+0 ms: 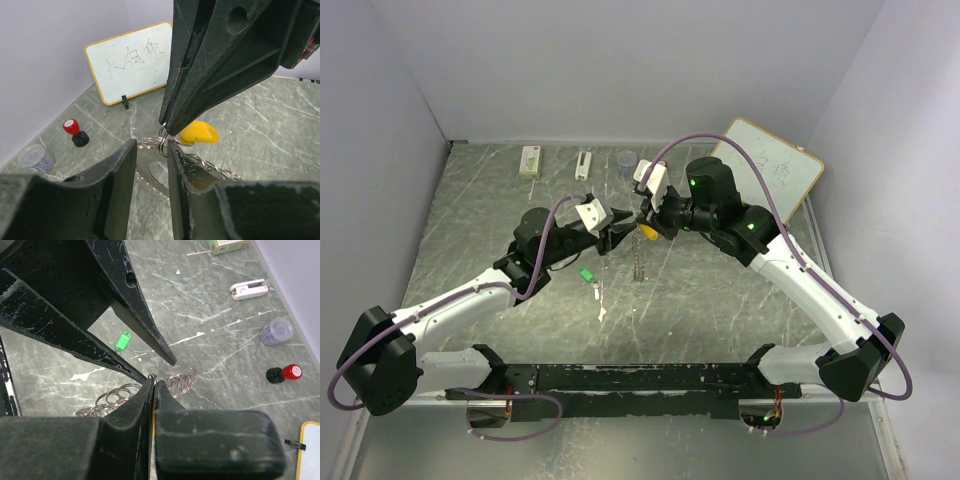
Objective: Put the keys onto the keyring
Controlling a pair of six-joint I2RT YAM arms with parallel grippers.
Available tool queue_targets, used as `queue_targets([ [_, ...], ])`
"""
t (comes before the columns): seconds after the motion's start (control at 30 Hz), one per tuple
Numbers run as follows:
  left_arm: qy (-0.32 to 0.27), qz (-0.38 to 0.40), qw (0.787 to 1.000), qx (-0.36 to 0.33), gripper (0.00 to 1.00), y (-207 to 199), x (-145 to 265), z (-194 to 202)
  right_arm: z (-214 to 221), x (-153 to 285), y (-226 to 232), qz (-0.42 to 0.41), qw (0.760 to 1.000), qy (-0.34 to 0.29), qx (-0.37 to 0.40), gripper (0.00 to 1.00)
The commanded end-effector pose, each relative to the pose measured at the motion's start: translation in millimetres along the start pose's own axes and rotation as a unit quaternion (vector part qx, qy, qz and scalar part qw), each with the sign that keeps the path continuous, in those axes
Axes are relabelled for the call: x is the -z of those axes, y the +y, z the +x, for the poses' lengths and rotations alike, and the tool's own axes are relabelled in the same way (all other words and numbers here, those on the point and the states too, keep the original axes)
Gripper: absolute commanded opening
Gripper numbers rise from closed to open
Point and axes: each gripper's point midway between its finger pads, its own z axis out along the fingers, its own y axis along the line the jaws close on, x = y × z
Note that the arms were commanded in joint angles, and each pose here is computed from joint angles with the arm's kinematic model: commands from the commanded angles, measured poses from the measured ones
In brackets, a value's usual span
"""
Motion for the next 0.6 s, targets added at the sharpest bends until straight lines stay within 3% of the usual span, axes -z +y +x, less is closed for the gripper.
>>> queue_targets([
  [0.0,-0.038,0.015,0.999,-0.020,0.39,0,-7,-27,-23,9,-5,0.007,0.999,-0.034,0.014,0.00],
  [0.1,-0.042,0.020,0.999,-0.020,0.30,-2,-7,-28,-22,9,-4,0.007,0.999,-0.032,0.014,0.00],
  [0.2,-0.042,0.023,0.999,-0.021,0.09,-3,-8,-30,-21,9,-5,0.009,0.999,-0.031,0.012,0.00],
  [0.57,-0.090,-0.016,0.996,-0.012,0.07,3,8,-44,-19,10,-16,0.038,0.999,-0.025,-0.018,0.00],
])
